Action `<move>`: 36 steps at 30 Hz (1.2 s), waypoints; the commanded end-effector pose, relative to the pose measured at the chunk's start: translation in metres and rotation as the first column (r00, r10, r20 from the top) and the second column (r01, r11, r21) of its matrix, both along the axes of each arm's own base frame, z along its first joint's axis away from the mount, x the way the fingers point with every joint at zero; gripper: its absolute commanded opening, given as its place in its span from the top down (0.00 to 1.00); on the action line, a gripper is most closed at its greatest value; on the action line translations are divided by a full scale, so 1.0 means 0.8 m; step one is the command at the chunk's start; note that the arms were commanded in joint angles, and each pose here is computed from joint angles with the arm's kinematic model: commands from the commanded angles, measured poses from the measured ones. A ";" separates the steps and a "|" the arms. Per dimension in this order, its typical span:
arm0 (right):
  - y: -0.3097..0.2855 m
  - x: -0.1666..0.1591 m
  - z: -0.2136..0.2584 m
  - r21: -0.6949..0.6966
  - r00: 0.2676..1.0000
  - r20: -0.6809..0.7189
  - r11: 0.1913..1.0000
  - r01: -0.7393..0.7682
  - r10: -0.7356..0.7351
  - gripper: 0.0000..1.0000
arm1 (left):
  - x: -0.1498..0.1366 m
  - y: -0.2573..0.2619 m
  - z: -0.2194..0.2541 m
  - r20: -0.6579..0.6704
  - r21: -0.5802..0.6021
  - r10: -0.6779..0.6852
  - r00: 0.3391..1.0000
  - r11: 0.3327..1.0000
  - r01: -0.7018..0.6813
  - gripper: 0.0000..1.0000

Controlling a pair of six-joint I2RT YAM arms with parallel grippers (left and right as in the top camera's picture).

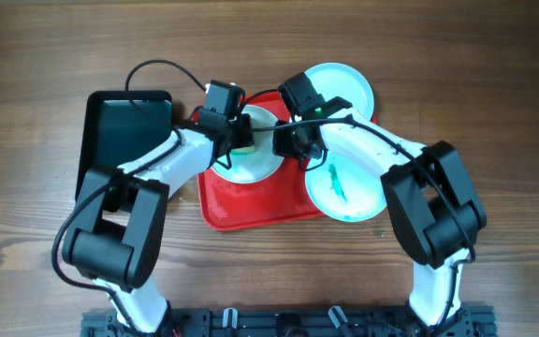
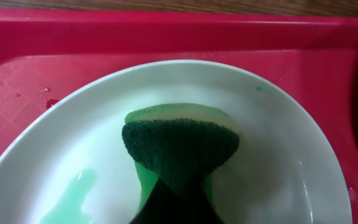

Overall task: Clean dirty plates on tray and stack at the side
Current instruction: 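Scrub the white plate again with the sponge in the left gripper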

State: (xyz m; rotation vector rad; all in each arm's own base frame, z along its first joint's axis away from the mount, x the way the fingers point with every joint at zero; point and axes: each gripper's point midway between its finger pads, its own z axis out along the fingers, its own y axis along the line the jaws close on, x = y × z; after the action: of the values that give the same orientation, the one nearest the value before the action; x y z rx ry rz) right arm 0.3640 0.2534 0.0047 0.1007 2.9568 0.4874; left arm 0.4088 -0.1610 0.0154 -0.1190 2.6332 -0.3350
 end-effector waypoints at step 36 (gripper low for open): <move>0.006 -0.015 -0.016 0.009 0.998 -0.050 0.999 -0.046 0.046 0.96 | -0.100 -0.092 0.013 -0.221 -0.548 -0.411 0.885 0.802 0.236 0.96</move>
State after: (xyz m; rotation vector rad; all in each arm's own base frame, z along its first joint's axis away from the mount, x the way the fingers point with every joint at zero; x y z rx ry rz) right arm 0.3553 0.2593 0.0038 0.0455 2.9851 0.5228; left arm 0.3539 -0.1989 0.0140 -0.0674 2.8628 -0.8342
